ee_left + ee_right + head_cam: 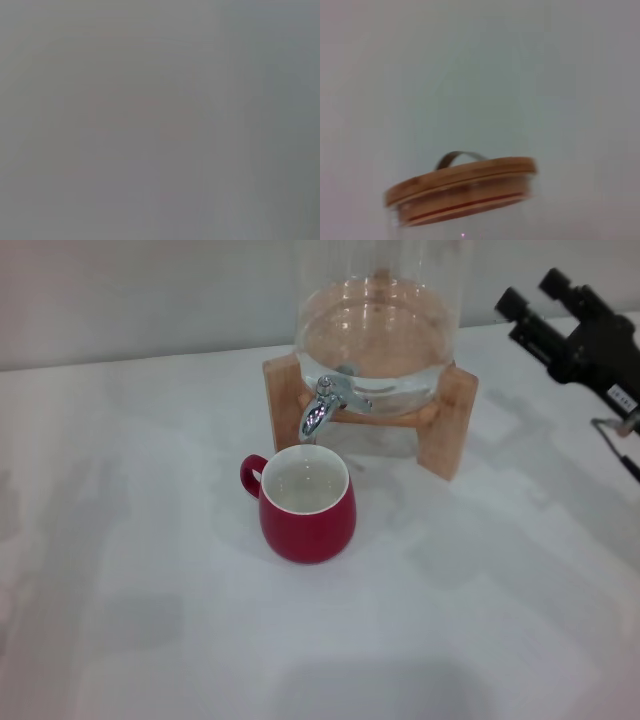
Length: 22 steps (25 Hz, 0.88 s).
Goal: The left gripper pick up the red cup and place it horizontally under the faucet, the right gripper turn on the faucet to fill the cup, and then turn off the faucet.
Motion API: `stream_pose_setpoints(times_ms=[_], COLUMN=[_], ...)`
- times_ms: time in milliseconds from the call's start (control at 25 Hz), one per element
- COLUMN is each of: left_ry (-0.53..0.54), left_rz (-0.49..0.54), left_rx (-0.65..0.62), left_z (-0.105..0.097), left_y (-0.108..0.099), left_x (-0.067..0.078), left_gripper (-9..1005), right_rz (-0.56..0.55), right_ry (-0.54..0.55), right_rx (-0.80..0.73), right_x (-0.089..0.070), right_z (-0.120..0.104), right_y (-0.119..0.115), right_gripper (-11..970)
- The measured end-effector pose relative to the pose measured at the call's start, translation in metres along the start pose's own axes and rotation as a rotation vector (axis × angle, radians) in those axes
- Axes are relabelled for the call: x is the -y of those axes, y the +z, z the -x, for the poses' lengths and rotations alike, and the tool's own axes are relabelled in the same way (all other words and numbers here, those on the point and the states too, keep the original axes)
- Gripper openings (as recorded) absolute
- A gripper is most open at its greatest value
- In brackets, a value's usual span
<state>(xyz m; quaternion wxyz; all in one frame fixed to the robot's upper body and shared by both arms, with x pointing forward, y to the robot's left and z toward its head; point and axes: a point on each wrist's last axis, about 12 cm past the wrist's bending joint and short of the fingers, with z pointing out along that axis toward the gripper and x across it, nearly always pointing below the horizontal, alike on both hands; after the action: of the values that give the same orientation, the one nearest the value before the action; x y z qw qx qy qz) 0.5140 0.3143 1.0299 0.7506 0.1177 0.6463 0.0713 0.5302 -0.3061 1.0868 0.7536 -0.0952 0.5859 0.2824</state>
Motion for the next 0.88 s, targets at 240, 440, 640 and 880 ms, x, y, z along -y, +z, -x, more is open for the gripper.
stream_pose_setpoints(times_ms=[240,440,640,880], left_ry=[-0.005,-0.020,-0.033,-0.046], left_rz=[0.017,0.048,0.080,0.121], left_rx=[-0.001,-0.012,-0.029,-0.033], left_z=[0.000,-0.001,-0.003,-0.004], left_y=[0.000,0.000,0.000,-0.002], left_x=[-0.003,-0.007,-0.011,-0.016], left_gripper=[427,428,525,585], right_rz=[-0.136,-0.223,-0.285,-0.314], right_ry=[-0.064,-0.108,-0.137,-0.164], right_rx=[0.017,0.007,-0.015,-0.015], right_x=[0.024,0.036,0.045,0.050], right_z=[0.009,0.010,0.011,0.013], right_y=[-0.002,-0.003,-0.005,-0.008], right_gripper=[794,797,799,803])
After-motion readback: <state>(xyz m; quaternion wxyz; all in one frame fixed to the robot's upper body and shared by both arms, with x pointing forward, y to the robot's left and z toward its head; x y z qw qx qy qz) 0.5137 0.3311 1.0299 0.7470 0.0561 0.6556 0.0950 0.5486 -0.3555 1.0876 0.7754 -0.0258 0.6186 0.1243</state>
